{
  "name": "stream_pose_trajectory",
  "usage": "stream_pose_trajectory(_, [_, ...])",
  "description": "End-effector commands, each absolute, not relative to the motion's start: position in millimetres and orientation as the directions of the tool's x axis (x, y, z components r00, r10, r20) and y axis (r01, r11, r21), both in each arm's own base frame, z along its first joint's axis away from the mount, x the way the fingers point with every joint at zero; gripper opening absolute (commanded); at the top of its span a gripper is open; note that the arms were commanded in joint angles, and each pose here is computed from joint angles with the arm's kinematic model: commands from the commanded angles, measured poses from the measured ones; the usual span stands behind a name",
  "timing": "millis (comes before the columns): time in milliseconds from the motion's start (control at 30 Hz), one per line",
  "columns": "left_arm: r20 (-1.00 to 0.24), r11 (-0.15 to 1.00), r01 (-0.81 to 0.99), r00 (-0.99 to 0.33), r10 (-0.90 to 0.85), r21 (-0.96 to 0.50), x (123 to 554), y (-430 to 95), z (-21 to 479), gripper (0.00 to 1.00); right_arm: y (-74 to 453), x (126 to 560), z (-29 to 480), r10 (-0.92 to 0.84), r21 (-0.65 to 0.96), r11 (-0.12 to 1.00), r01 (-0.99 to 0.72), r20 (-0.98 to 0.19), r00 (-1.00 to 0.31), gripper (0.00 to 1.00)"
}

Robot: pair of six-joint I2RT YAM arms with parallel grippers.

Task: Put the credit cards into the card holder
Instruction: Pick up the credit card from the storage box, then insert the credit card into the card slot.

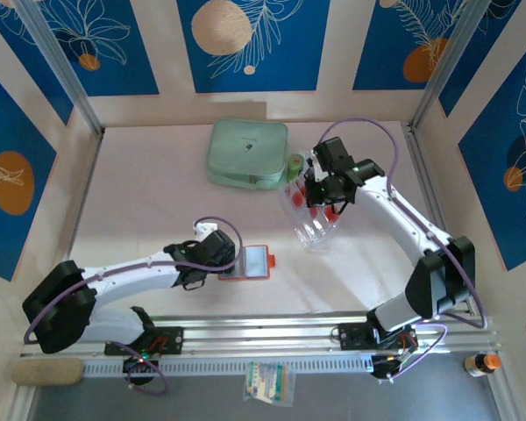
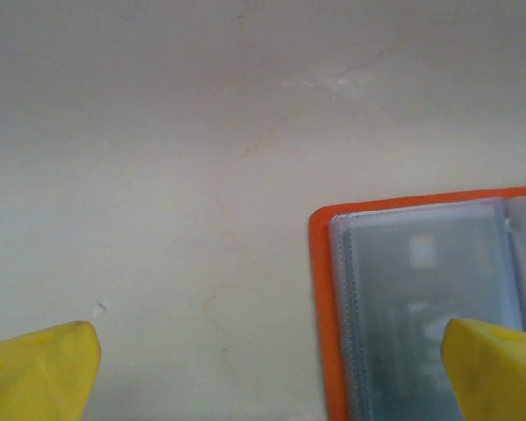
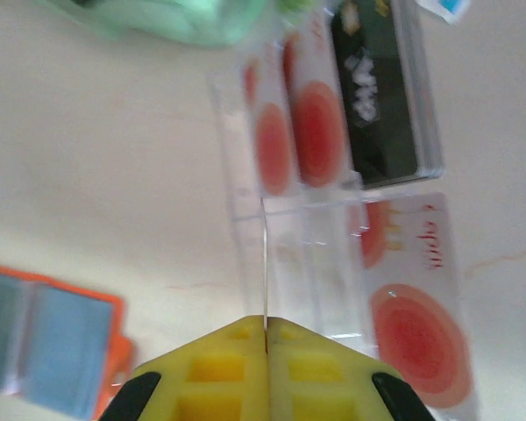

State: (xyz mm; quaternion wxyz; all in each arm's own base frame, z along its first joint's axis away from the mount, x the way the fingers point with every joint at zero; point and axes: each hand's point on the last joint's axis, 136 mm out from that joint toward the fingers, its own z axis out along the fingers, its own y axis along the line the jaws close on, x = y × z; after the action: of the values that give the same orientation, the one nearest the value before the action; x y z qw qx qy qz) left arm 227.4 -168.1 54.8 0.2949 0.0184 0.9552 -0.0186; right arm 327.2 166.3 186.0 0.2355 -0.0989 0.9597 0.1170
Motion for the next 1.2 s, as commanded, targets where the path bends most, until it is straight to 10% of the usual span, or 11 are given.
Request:
stream_pose_trajectory(0, [-0.562, 0.997, 0.069, -0.826, 0.046, -0.02, 231.0, -171.9, 63.8, 1.0, 203.0, 308.4, 202.6, -0.045, 0.413, 0.868, -0.275, -0.485, -0.874, 0.0])
stream_pose_trajectory(233, [-0.534, 0.996, 0.081, -0.842, 0.081, 0.023, 230.6, -171.2, 52.9, 1.0, 260.8, 276.4, 182.7, 0.08, 0.678, 0.682, -0.274, -0.441, -0.894, 0.0])
stream_pose_trajectory(1167, [-0.471, 0.993, 0.027, -0.879, 0.077, 0.111, 213.9, -144.4, 22.9, 1.0, 324.8, 241.7, 77.2, 0.176, 0.707, 0.676, -0.208, -0.429, -0.886, 0.0])
